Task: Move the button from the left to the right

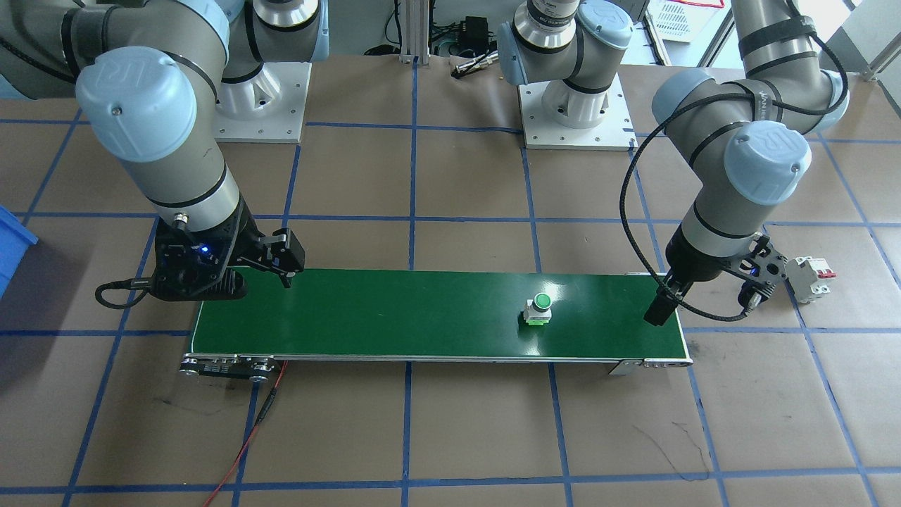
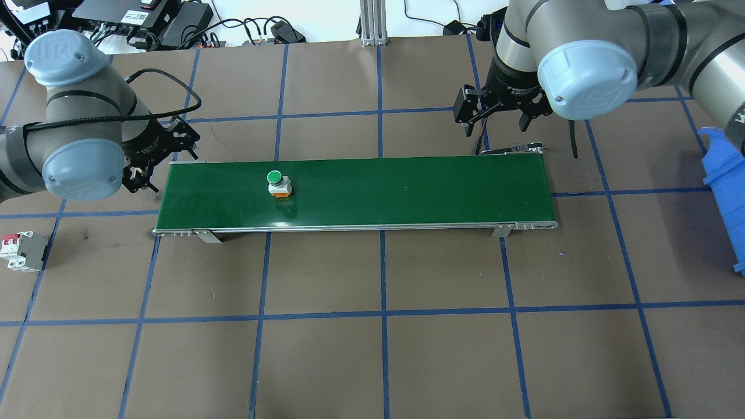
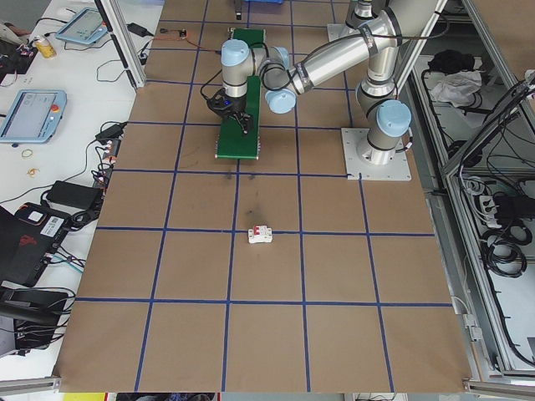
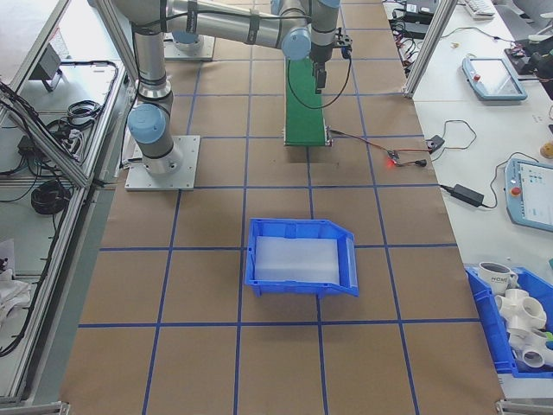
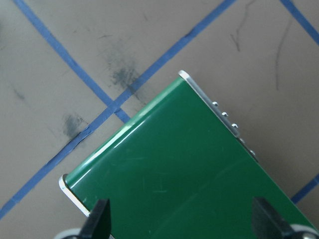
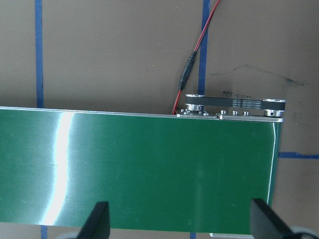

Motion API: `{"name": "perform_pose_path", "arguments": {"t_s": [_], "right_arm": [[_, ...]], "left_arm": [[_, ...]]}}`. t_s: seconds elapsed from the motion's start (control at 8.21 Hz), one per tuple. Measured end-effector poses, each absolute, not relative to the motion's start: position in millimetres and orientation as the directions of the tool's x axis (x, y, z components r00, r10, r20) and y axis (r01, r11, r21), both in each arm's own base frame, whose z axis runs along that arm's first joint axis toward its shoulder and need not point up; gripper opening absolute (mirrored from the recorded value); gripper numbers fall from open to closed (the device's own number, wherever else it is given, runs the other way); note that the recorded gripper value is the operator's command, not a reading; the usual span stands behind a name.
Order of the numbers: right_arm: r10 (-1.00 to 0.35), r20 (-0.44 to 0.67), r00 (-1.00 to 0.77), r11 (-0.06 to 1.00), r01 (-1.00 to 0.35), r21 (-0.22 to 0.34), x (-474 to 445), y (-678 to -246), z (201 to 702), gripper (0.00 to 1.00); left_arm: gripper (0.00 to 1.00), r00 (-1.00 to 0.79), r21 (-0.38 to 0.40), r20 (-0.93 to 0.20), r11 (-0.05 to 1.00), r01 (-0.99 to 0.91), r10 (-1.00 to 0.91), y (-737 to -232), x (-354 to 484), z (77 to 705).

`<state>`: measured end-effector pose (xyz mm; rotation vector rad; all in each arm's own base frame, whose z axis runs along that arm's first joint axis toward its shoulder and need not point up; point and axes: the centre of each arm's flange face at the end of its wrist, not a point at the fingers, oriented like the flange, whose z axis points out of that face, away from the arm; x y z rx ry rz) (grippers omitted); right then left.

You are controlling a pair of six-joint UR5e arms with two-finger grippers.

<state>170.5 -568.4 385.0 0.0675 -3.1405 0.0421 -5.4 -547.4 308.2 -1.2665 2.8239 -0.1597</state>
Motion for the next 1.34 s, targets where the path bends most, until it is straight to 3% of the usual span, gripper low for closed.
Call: {"name": "perform_pose_path", "arguments": {"t_s": [0.24,0.61,0.73,0.97,1.34], "right_arm": [[-0.04,-0.003,-0.999,0.999,-0.04,0.003,171.1,-570.0,361.2,1.0],[0.016,-0.033,-0.999,1.0,0.016,0.018,171.7,-553.0,337.9,1.0],[0.049,-0.065,-0.997,0.999,0.047,0.027,170.1,-548.9,336.0,1.0],[0.129,-0.15,-0.98,0.991,0.121,0.059,158.0,-546.7,332.2,1.0],[0.195,-0.245,-0.95,0.98,0.18,0.084,169.2,-543.7,328.4,1.0]], "left_arm": [[1.0,-0.866,-0.097,-0.044,0.865,-0.493,-0.499,-549.9,-33.5,356.1],[1.0,-0.947,0.007,-0.1,0.951,-0.309,-0.307,-552.8,-72.0,461.2],[1.0,-0.975,0.003,-0.097,0.98,-0.201,-0.199,-549.6,-104.6,489.2],[1.0,-0.997,-0.077,-0.08,0.997,-0.015,-0.021,-533.9,-185.2,520.6],[1.0,-0.998,-0.109,-0.008,0.992,0.068,0.067,-515.8,-241.2,526.3]]}}
